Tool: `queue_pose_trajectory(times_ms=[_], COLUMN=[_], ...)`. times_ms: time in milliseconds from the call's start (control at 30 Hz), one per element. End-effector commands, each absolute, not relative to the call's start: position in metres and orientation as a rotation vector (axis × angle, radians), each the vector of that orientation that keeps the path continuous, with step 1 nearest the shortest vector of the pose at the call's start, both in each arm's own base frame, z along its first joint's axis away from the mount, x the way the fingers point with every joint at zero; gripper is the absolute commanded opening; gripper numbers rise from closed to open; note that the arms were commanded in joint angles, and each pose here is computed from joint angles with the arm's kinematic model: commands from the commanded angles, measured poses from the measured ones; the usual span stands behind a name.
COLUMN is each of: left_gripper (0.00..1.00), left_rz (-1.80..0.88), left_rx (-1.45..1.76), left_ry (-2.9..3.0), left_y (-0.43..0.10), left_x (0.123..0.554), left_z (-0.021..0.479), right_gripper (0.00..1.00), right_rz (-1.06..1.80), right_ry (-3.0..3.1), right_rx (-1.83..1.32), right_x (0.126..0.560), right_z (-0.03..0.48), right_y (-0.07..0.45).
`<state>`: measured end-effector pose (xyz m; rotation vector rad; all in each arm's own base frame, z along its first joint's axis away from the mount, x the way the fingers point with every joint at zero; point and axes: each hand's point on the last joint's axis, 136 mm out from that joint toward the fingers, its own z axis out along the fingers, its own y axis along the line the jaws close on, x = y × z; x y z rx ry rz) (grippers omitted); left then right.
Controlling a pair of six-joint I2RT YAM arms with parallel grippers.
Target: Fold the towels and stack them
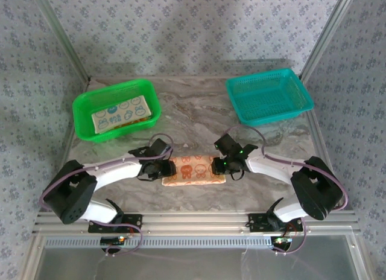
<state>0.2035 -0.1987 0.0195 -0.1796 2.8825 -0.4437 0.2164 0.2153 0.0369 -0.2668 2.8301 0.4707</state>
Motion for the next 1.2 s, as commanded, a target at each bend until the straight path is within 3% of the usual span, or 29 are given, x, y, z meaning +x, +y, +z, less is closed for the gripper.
queue_pose_trajectory(times_ms=[0,100,200,300,467,533,567,1167], left_gripper=[0.48,0.36,0.17,0.02,0.0,0.0,0.0,0.0], left_rz=[-0.282,-0.16,-0.127,-0.089,-0.012,0.032,0.044,0.067], left_rx=[-0.19,-0.193,-0.18,-0.16,-0.122,-0.11,-0.107,-0.075], left_ry=[2.948,2.963,2.978,2.96,2.903,2.895,2.888,2.752], left_y=[-0.188,-0.184,-0.185,-0.184,-0.176,-0.169,-0.167,-0.122], left_x=[0.191,0.188,0.185,0.189,0.199,0.201,0.203,0.265], left_z=[-0.003,-0.013,-0.02,-0.012,0.026,0.044,0.055,0.233], right_gripper=[0.28,0.29,0.33,0.51,0.74,0.88,0.99,1.0], right_rz=[0.44,0.433,0.444,0.441,0.46,0.475,0.489,0.549], right_ry=[2.83,2.817,2.798,2.764,2.68,2.651,2.63,2.529], right_rx=[-0.27,-0.258,-0.243,-0.214,-0.127,-0.088,-0.066,-0.028], right_x=[0.216,0.217,0.217,0.219,0.23,0.235,0.239,0.288], right_z=[0.034,0.038,0.045,0.058,0.083,0.092,0.098,0.147], right_y=[0.21,0.208,0.206,0.2,0.184,0.176,0.173,0.164])
